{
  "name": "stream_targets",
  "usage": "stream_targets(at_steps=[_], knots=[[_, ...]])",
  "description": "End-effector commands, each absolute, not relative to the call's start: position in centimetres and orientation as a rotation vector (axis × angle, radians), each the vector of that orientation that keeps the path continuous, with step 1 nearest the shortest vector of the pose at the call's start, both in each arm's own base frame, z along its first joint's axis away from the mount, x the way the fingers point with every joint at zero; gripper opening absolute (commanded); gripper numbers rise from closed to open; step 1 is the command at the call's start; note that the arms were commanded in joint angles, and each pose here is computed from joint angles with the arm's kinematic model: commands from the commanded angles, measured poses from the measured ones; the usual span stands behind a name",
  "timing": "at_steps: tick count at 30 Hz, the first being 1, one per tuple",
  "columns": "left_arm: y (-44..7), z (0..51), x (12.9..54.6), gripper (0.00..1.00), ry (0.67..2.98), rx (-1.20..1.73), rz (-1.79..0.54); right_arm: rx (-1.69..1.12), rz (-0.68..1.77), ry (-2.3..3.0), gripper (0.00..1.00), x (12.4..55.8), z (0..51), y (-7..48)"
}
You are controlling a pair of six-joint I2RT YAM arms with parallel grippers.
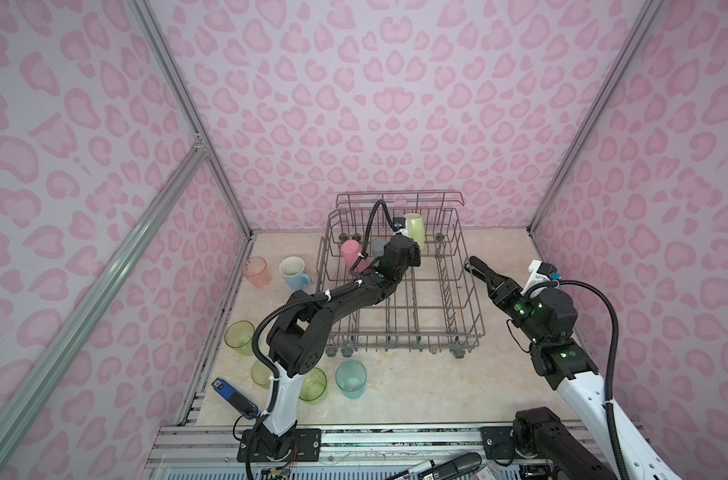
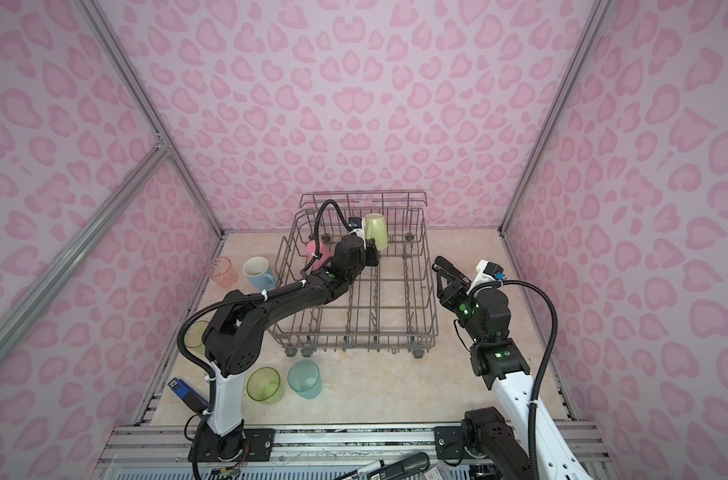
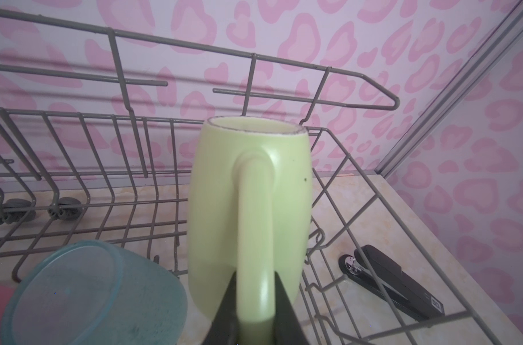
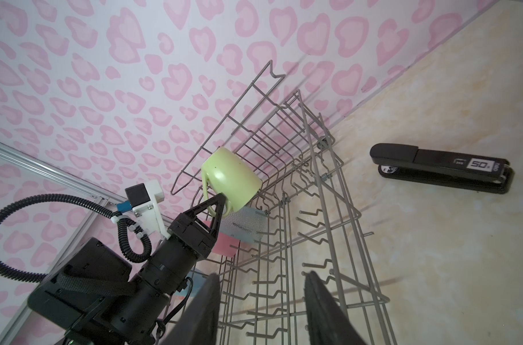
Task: Load the cups into the dish rack
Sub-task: 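Carry the mug to the rack's far row with the left gripper while the right withdraws, then lower the pale green mug upright beside the teal cup with the left gripper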
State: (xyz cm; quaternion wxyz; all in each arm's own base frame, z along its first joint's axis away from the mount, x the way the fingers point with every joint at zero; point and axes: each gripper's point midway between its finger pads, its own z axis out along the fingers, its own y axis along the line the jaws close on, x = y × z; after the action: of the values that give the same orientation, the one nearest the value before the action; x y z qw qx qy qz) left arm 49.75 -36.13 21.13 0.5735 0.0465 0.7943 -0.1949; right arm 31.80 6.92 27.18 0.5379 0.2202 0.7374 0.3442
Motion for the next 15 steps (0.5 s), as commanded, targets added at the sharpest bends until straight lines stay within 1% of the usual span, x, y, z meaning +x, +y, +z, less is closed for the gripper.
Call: stream_targets(at_steps=[1, 9, 15], knots=[[-36.1, 22.9, 50.3, 0.04, 1.753, 0.053, -0.499, 0.500, 0.826, 1.734, 0.46, 31.7, 27.5, 6.9], [-35.5, 20.5, 49.2, 0.04, 1.774, 0.056, -0.485, 0.500, 0.822, 1.730, 0.46, 31.4, 27.2, 6.6], [-35.6, 19.2, 49.4, 0.04, 1.788, 0.065, -0.475, 0.504, 0.827, 1.721, 0.46, 31.2, 27.2, 6.6]])
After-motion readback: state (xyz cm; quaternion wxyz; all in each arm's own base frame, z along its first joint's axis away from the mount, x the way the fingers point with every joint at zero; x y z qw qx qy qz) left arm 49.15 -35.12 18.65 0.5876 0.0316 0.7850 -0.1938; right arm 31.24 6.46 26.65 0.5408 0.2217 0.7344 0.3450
